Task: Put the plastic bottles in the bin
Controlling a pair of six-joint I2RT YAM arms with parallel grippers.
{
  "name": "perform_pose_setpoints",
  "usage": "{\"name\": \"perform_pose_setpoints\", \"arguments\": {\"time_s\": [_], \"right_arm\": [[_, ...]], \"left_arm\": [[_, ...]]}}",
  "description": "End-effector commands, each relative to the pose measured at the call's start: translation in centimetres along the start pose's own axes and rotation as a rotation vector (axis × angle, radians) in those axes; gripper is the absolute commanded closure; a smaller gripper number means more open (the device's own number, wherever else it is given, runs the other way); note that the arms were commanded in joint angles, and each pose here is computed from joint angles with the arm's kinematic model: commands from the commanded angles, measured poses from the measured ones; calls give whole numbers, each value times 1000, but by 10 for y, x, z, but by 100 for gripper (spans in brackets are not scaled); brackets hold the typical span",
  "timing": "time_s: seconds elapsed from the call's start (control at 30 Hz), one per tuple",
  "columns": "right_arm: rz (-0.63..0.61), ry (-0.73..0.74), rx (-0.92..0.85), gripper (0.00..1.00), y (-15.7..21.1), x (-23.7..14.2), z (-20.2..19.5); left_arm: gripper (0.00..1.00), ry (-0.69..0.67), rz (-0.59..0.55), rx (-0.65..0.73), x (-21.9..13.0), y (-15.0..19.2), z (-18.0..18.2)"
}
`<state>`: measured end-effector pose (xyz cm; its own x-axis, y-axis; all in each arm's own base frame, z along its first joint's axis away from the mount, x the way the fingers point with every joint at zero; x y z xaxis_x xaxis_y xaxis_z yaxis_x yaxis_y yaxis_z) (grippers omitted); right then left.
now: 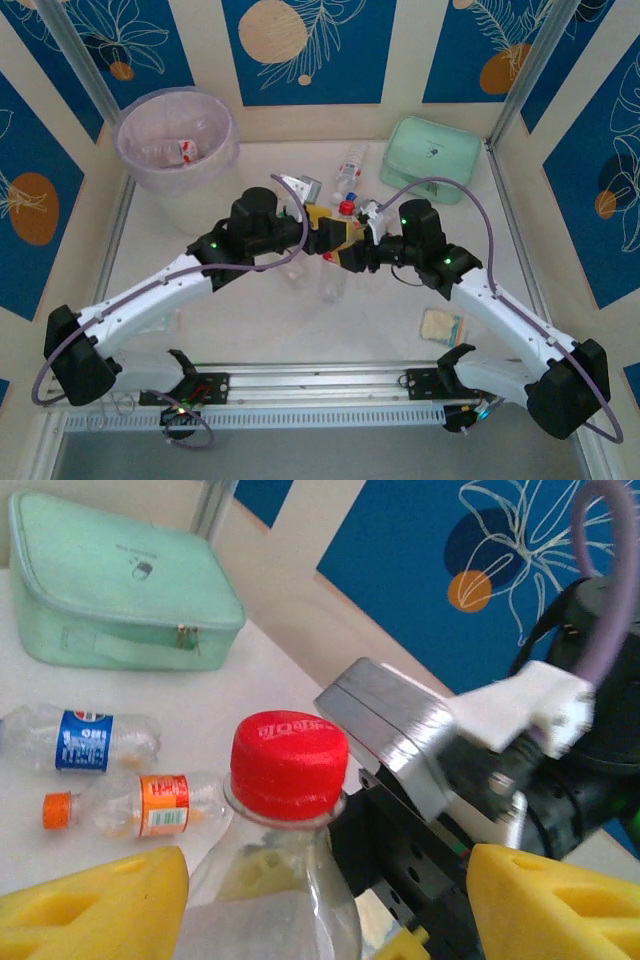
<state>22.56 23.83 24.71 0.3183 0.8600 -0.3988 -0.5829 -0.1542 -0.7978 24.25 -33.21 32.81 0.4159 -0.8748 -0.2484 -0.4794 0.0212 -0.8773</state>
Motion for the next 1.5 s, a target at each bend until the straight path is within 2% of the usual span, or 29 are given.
{"name": "perform_pose_setpoints", "arguments": {"time_s": [0.0, 0.1, 0.4, 0.5, 0.53, 0.57, 0.63, 0.7, 0.8, 0.97, 1.2, 1.33, 1.4, 1.47], "right_arm": [[-3, 3, -67, 75, -2, -1, 7], [-20, -28, -79, 75, -6, 0, 14], [-52, -75, -68, 75, -15, 7, 21], [-47, -62, -59, 70, -17, 9, 19], [-44, -56, -55, 67, -18, 10, 18], [-40, -51, -52, 59, -18, 11, 17], [-34, -35, -44, 30, -19, 11, 14], [-27, -5, -40, 12, -21, 10, 9], [-23, 62, 2, 0, -21, 1, -3], [-64, 129, 117, 1, -21, -13, -22], [-39, 206, 198, 1, -5, -17, -41], [-30, 222, 208, 1, -3, -18, -45], [-26, 227, 216, 1, -2, -17, -48], [-22, 229, 228, 1, -1, -16, -51]], "left_arm": [[31, 13, 4, -14, 5, -2, 1], [37, -12, 3, -14, 9, 0, 7], [66, -30, 1, -5, 14, 3, 12], [74, -50, -9, -2, 12, -1, 16], [76, -62, -13, -4, 10, -3, 19], [78, -70, -17, -3, 8, -5, 22], [79, -97, -28, -4, 3, -11, 29], [80, -122, -41, 6, -3, -21, 36], [82, -178, -71, 40, -19, -46, 49], [85, -286, -192, 120, -61, -112, 70], [87, -458, -493, 226, -151, -220, 92], [94, -600, -616, 240, -202, -260, 108], [99, -717, -679, 225, -233, -272, 125], [100, -793, -730, 195, -257, -277, 143]]}}
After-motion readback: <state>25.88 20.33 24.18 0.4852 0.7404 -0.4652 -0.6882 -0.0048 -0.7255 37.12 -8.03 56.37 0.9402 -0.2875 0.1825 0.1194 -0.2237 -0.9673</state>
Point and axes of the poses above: each hand's point on the last joint's axis, 136 mm out from that joint toward the fingers, its own x axis out along the fingers, its own z axis along the line the jaws close on, y = z × x, the point moved 2 cm from there along -x, back along the fingers, and after that the axes turned 6 degrees about x, right-handed, at the moved point
